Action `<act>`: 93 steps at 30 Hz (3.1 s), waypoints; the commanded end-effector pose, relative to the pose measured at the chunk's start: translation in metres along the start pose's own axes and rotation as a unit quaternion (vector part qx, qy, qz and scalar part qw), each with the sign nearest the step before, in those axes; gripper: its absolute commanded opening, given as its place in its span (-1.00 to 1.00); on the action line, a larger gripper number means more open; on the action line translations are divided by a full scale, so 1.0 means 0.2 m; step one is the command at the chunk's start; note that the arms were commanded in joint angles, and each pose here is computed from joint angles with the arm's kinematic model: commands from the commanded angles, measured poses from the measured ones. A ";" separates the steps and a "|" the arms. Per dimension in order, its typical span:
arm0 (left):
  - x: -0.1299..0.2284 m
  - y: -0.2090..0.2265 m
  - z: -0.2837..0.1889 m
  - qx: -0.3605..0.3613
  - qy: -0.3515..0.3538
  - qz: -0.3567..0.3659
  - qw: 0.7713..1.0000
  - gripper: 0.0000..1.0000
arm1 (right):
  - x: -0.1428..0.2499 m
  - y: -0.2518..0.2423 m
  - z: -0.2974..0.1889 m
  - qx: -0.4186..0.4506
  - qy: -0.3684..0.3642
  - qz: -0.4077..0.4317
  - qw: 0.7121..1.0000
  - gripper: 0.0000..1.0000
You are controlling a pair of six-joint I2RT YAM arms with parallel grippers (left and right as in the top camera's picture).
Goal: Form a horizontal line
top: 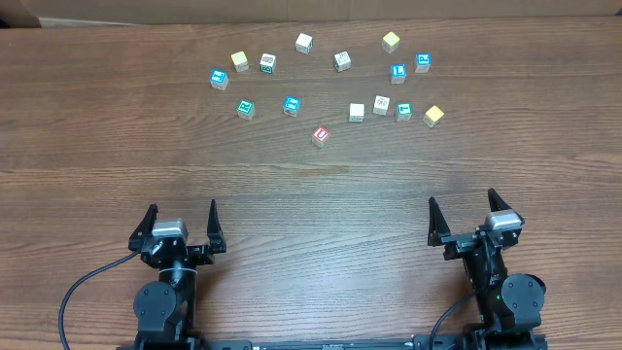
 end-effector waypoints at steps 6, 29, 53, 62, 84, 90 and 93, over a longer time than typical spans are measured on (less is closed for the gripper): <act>-0.01 -0.01 0.00 0.003 -0.004 0.011 1.000 0.99 | 0.01 0.01 0.00 -0.006 -0.002 -0.002 1.000 1.00; -0.01 -0.01 0.00 0.003 -0.004 0.011 1.000 0.99 | 0.01 0.01 0.00 -0.006 -0.002 -0.002 1.000 1.00; -0.01 -0.01 0.00 0.003 -0.004 0.011 1.000 0.99 | 0.01 0.01 0.00 -0.006 -0.003 -0.002 1.000 1.00; -0.01 -0.01 0.00 0.003 -0.004 0.011 1.000 0.99 | -0.10 0.03 -0.01 -0.014 -0.049 -0.005 0.999 1.00; -0.01 -0.01 0.00 0.003 -0.004 0.011 1.000 0.99 | -0.53 0.08 -0.12 -0.024 -0.049 0.049 0.997 1.00; -0.01 -0.01 0.00 0.003 -0.004 0.011 1.000 0.99 | -0.84 0.10 -0.09 -0.025 -0.035 0.072 0.996 1.00; -0.01 -0.01 0.00 0.003 -0.004 0.011 1.000 0.99 | -1.03 0.12 -0.04 -0.035 -0.022 0.077 0.996 1.00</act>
Point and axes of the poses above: each gripper's point midway between its finger pads, its own z axis out along the fingers, its own y axis along the line the jaws close on, x = y × z, the point moved 2 cm from there along -z, back along the fingers, and after that the axes turned 3 degrees about z, right-handed, at the moved point
